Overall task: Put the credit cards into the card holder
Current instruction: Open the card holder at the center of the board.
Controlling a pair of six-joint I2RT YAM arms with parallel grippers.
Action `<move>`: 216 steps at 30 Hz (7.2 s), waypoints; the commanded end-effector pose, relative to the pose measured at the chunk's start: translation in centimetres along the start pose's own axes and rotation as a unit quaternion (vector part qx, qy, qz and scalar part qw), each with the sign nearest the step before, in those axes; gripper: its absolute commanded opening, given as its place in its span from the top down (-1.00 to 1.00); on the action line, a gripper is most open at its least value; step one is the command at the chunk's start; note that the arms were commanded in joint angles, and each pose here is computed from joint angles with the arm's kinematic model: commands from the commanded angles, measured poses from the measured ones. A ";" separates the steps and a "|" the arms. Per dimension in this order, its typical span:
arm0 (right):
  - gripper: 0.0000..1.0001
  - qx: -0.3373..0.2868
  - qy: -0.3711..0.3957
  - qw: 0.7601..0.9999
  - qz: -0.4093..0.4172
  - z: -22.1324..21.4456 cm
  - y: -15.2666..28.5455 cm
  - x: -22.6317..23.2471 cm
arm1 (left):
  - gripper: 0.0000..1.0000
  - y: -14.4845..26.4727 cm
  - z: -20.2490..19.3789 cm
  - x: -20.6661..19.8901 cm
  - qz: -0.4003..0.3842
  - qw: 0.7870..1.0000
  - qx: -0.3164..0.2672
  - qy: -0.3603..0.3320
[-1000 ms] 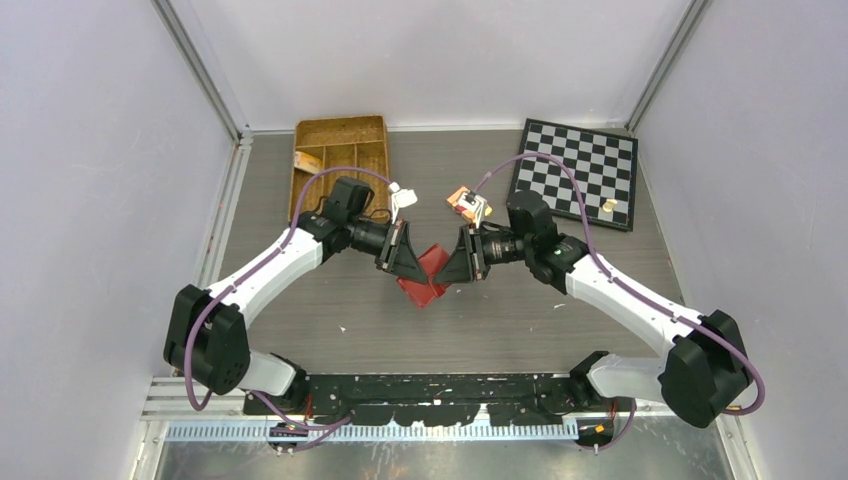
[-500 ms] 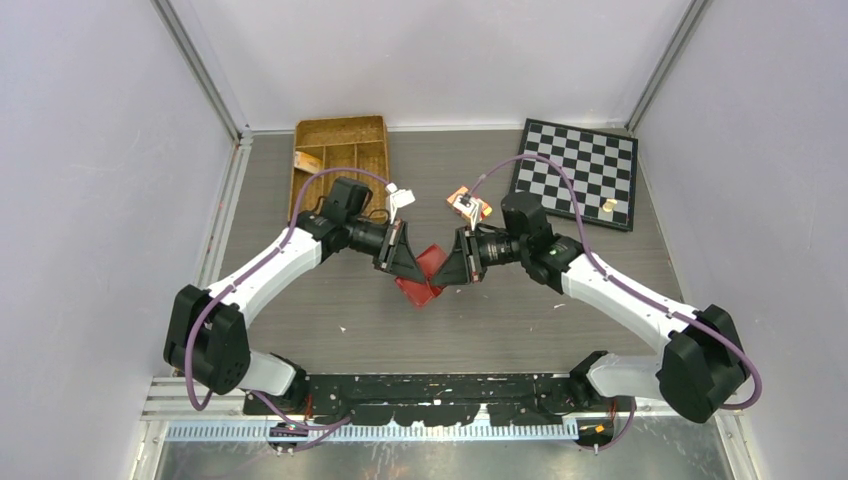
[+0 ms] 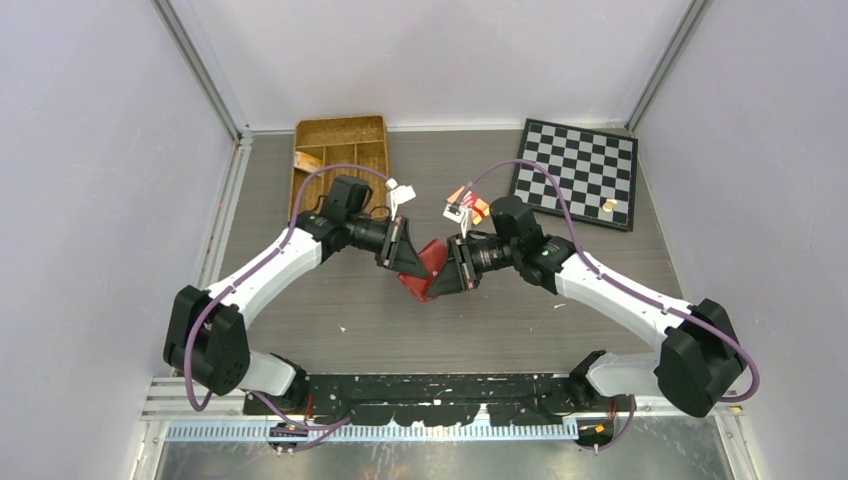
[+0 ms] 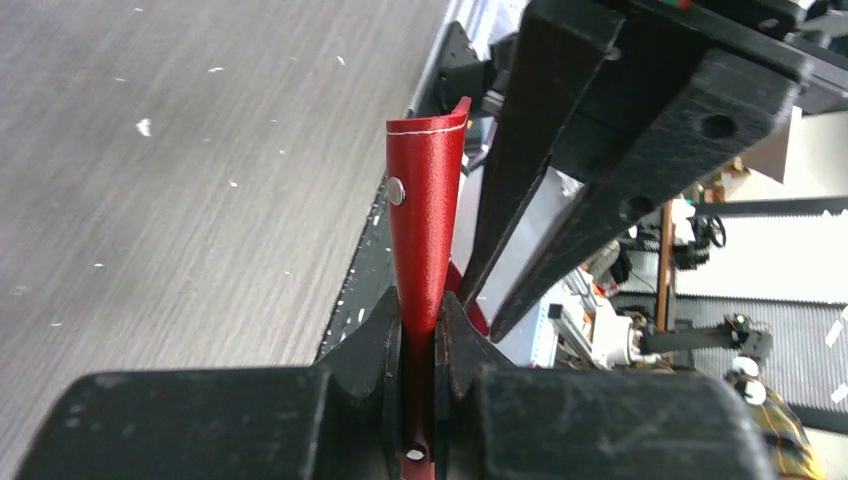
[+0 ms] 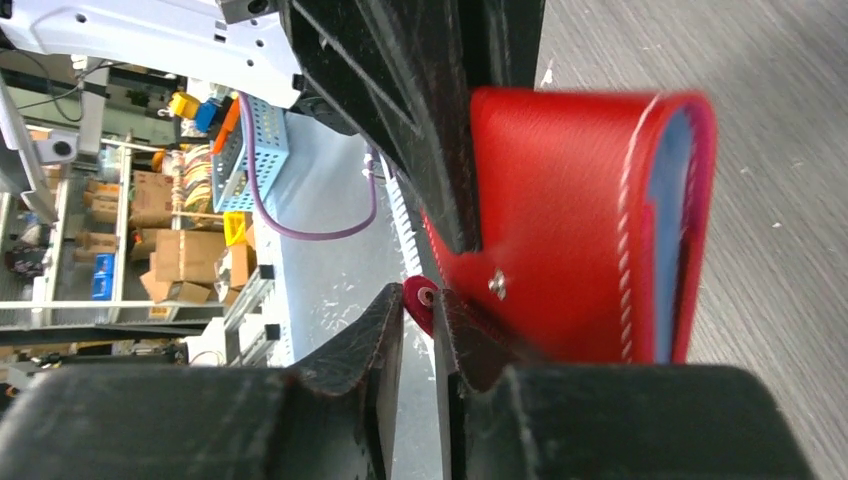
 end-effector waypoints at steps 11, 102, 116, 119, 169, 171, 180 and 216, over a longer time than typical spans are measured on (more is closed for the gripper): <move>-0.25 -0.163 -0.024 0.970 -0.179 3.4 2.0 -1.3 | 1.00 2.4 1.7 0.7 0.152 0.983 -0.093 -0.051; -0.08 0.005 -0.163 0.930 -0.328 -6.0 -8.8 -9.3 | -0.06 -1.3 -9.7 11.5 0.351 0.929 -0.078 0.083; 0.71 -0.007 -0.163 0.934 -0.319 -5.3 -8.3 -8.2 | -0.20 -1.5 -9.3 10.5 0.337 0.937 -0.075 0.055; 0.81 -0.014 -0.159 0.934 -0.320 -4.9 -7.9 -7.7 | -0.24 -1.8 -9.1 10.0 0.332 0.939 -0.071 0.047; 0.99 -0.046 -0.129 0.938 -0.318 -3.4 -6.0 -5.5 | -0.35 -3.3 -7.6 8.0 0.397 0.916 -0.034 -0.046; 0.99 -0.046 -0.129 0.938 -0.318 -3.4 -6.0 -5.5 | -0.35 -3.4 -7.6 8.0 0.396 0.916 -0.033 -0.047; 0.99 -0.048 -0.128 0.938 -0.319 -3.4 -5.7 -5.3 | -0.25 -2.6 -7.2 8.1 0.437 0.895 -0.051 -0.064; 0.99 -0.014 -0.123 0.903 -0.412 -6.3 -2.9 -8.8 | -0.16 -0.2 -4.1 10.6 0.590 0.792 -0.098 -0.122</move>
Point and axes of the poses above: each gripper's point midway between its finger pads, its own y axis back along the fingers, its own x axis along the line the jaws close on, z = x × y, the point moved 7 cm from there along y, back along the fingers, and after that the axes turned 1 degree about y, right-handed, at the moved point
